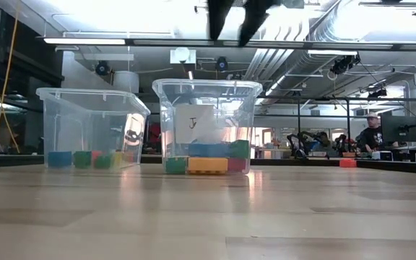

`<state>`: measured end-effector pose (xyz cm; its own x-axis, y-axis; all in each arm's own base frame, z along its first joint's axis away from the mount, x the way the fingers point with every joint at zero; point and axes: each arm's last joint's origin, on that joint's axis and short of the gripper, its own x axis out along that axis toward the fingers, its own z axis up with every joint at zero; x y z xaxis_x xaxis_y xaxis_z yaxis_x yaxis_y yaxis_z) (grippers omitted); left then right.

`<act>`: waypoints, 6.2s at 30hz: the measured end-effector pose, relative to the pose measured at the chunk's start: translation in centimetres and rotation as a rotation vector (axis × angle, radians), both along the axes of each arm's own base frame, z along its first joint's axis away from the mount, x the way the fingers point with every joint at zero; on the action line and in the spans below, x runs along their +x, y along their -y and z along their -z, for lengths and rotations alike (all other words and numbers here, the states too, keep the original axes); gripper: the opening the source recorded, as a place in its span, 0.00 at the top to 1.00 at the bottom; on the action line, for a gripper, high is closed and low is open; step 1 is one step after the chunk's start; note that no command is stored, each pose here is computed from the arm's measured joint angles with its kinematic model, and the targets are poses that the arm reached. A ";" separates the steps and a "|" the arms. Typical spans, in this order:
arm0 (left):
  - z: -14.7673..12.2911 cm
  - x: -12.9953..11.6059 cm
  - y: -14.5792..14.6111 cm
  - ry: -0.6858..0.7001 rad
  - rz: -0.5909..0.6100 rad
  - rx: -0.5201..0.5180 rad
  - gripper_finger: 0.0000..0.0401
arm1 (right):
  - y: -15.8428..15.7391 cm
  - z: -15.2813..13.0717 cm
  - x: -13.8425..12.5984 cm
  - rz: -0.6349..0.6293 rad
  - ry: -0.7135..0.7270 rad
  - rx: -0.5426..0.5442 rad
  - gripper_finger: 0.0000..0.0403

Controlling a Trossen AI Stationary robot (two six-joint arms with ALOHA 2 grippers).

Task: Sort blocks by size
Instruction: Put the orange small game piece into the left transparent bin

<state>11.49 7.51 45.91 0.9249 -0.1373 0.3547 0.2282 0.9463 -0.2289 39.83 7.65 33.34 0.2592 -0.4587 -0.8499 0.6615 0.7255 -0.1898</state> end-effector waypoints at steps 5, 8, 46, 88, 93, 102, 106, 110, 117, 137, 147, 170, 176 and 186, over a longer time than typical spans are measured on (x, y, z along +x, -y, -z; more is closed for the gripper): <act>0.2 0.6 -0.4 -0.015 0.012 -0.014 0.30 | -5.8 1.5 -6.0 0.230 0.025 0.203 0.11; 0.4 0.9 -0.6 -0.032 0.033 -0.017 0.30 | -9.0 4.2 -10.4 0.456 -0.111 0.391 0.11; 0.9 1.8 -1.4 -0.060 0.040 -0.054 0.30 | -13.4 18.0 -17.9 0.757 -0.243 0.660 0.11; 0.9 1.8 -1.4 -0.065 0.042 -0.031 0.30 | -11.5 16.9 -15.4 1.033 -0.235 0.601 0.11; 0.9 1.8 -1.4 -0.064 0.040 -0.024 0.30 | -12.2 18.3 -14.8 1.034 -0.228 0.609 0.11; 0.9 1.8 -1.4 -0.066 0.043 -0.032 0.30 | -11.4 21.0 -15.1 1.053 -0.200 0.663 0.13; 0.9 1.8 -1.4 -0.069 0.051 -0.055 0.30 | -11.1 21.1 -15.0 1.015 -0.183 0.645 0.20; 0.9 1.8 -1.4 -0.070 0.051 -0.056 0.30 | -10.8 20.7 -15.3 0.998 -0.160 0.643 0.26; 1.1 2.1 -1.7 -0.077 0.051 -0.063 0.30 | -10.7 20.1 -15.4 0.992 -0.138 0.656 0.32; 1.3 2.7 -2.2 -0.088 0.052 -0.073 0.30 | -10.5 20.0 -15.3 0.949 -0.123 0.650 0.60; 0.8 2.4 -1.9 -0.050 0.086 -0.112 0.30 | -10.4 11.4 -13.9 0.732 0.201 0.631 0.63; 0.7 2.6 -1.4 -0.060 0.152 -0.183 0.30 | 12.7 4.5 4.2 0.131 1.184 0.276 0.64; 0.6 3.1 -0.7 -0.060 0.197 -0.185 0.30 | 15.8 4.9 7.6 0.039 1.213 0.330 0.64; 0.3 3.1 -0.3 -0.020 0.207 -0.161 0.30 | 18.6 6.5 14.0 -0.046 1.121 0.338 0.64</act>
<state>14.59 7.76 45.63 0.8900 -0.2680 0.3688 0.4073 0.8308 -0.3793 53.83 -10.91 26.88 0.9512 -0.2239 -0.2122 0.3081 0.6547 0.6902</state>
